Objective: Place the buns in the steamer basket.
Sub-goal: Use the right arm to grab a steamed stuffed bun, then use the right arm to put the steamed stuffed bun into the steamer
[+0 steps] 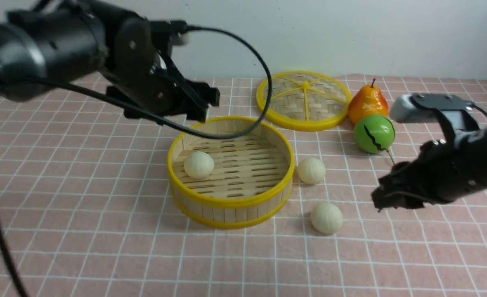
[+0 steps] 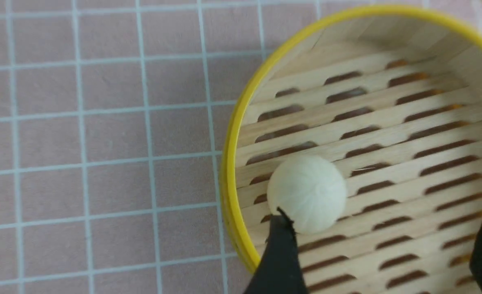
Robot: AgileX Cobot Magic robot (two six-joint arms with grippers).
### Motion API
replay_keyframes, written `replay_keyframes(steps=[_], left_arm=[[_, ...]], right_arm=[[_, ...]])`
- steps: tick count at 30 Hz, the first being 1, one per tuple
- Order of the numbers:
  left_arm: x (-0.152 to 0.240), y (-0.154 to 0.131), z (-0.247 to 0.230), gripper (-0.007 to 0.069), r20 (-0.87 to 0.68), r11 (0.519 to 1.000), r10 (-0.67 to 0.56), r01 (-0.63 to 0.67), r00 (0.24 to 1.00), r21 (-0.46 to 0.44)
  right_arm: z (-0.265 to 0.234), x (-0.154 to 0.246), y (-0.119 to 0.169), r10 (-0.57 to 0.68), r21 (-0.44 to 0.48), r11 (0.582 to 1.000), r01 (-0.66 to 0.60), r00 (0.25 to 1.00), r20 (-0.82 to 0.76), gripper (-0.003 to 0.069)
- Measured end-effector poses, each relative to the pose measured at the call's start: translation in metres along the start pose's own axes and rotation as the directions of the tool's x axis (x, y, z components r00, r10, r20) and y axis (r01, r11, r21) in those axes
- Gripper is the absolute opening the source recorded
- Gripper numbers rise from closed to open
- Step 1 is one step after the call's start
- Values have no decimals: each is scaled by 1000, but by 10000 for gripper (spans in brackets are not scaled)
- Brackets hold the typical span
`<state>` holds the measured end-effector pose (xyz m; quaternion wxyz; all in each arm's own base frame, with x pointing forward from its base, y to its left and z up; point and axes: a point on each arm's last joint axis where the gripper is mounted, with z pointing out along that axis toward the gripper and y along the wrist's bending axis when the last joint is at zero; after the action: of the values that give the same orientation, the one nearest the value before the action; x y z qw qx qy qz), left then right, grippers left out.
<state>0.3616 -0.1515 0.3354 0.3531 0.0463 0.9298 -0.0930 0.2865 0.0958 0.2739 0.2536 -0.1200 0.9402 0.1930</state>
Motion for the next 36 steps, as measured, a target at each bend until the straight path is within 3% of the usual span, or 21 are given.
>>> replay_keyframes(steps=[1,5,10,15,19,21,26,30,32,36], left_arm=[[-5,1,-33,514,36,1000,-6,6,999,8],[1,12,-110,424,73,1000,-6,7,997,-15],[32,28,-145,361,43,997,18,-14,999,-74],[73,44,-160,321,10,993,31,-30,999,-115],[126,67,-178,286,-21,982,22,-26,1000,-187],[148,77,-182,272,0,977,5,-5,1000,-215],[187,91,-179,242,88,974,-25,44,996,-220],[216,96,-156,234,158,981,-40,69,987,-181],[230,97,-141,234,170,986,-38,64,985,-154],[241,97,-129,234,174,990,-34,57,984,-127]], right_arm=[[17,-9,8,-53,-7,999,53,998,-30,349],[64,-29,25,-204,15,978,207,974,-101,470],[116,-38,13,-200,86,972,219,963,-182,502],[151,-36,2,-197,106,967,232,943,-270,377],[139,-48,8,-212,92,962,257,917,-338,92],[126,-58,13,-223,86,959,269,909,-351,22],[97,-95,36,-260,48,959,278,937,-234,19],[91,-124,79,-357,-34,934,356,934,-28,19],[109,-132,101,-399,-51,914,403,914,79,19],[170,-124,110,-419,-43,903,427,900,118,23]])
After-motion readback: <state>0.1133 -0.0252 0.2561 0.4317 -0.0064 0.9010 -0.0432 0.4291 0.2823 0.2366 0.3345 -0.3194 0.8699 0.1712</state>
